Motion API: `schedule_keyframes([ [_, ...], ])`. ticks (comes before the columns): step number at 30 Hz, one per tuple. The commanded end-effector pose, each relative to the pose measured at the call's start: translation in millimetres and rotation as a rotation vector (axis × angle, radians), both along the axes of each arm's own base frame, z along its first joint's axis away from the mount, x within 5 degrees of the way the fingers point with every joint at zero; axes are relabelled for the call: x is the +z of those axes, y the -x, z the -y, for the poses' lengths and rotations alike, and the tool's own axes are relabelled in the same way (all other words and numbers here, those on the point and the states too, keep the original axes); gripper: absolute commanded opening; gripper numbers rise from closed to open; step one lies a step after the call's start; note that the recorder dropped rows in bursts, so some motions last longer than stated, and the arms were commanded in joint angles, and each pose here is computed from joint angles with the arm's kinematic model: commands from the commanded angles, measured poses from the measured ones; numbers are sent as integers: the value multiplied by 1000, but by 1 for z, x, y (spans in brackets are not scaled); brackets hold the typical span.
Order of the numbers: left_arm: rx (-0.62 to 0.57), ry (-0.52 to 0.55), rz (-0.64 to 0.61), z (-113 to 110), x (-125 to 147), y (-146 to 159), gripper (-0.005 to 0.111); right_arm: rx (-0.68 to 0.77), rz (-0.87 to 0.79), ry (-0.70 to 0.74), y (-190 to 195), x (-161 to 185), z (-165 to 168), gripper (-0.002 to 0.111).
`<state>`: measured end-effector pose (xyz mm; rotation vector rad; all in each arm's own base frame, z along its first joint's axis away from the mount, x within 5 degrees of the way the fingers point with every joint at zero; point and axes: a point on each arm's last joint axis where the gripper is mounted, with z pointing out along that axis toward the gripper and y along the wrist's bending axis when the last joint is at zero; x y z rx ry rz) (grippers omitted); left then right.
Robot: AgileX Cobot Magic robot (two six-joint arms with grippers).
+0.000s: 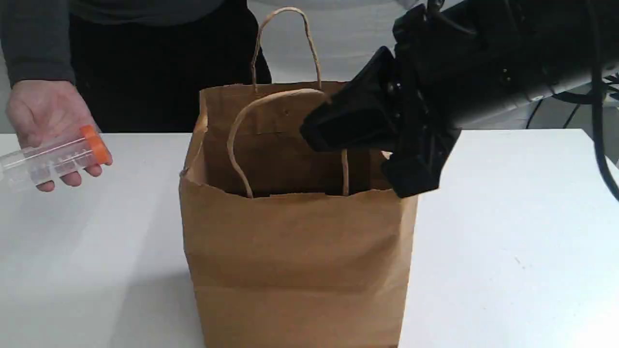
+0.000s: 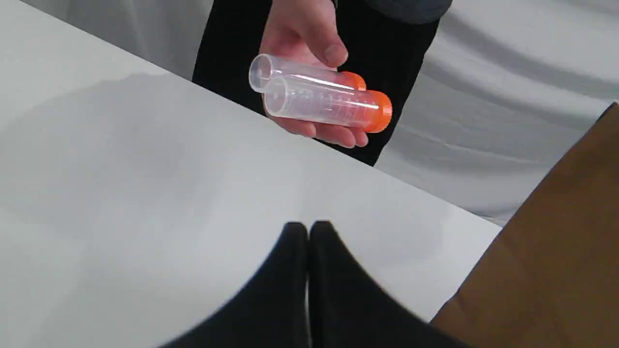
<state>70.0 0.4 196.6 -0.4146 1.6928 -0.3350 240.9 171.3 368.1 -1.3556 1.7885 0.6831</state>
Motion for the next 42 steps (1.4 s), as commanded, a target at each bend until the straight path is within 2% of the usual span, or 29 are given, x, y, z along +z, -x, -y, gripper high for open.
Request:
schedule_keyframes([
  [1, 2, 65, -11, 1, -2, 0, 0, -8, 7, -5, 0, 2, 0, 0],
  [3, -9, 69, -21, 2, 3, 0, 0, -11, 3, -6, 0, 2, 0, 0],
  [6, -36, 53, 25, 4, 36, 2, 0, -25, -18, -13, 0, 2, 0, 0],
  [10, -54, 31, 159, 5, 97, 9, 0, -25, -13, -4, 0, 2, 1, 0],
  [12, -70, 6, 179, 7, 127, 9, 0, -25, -10, 2, 0, 1, 1, 0],
  [15, -109, -73, 123, 9, 158, -1, 0, -24, -3, 17, -1, 0, 2, 0],
  [18, -195, -170, 2, 14, 183, -26, 0, -23, 6, 36, -1, -1, 3, 0],
  [22, -394, -280, -87, 27, 218, -68, 0, -26, 7, 46, -1, -1, 3, 0],
  [25, -591, -308, -175, 38, 235, -108, 0, -26, 7, 46, -1, -1, 3, 0],
  [31, -946, -297, -336, 54, 240, -182, 0, -12, -6, 51, 0, -2, 3, 0],
  [34, -967, -292, -347, 54, 239, -219, 0, -19, -20, 48, 1, -2, 3, 0],
  [37, -977, -250, -380, 54, 225, -255, 1, -26, -35, 45, 1, -2, 3, 0],
  [42, -993, -235, -417, 53, 203, -293, 9, -31, -61, 42, 2, -3, 3, 0],
])
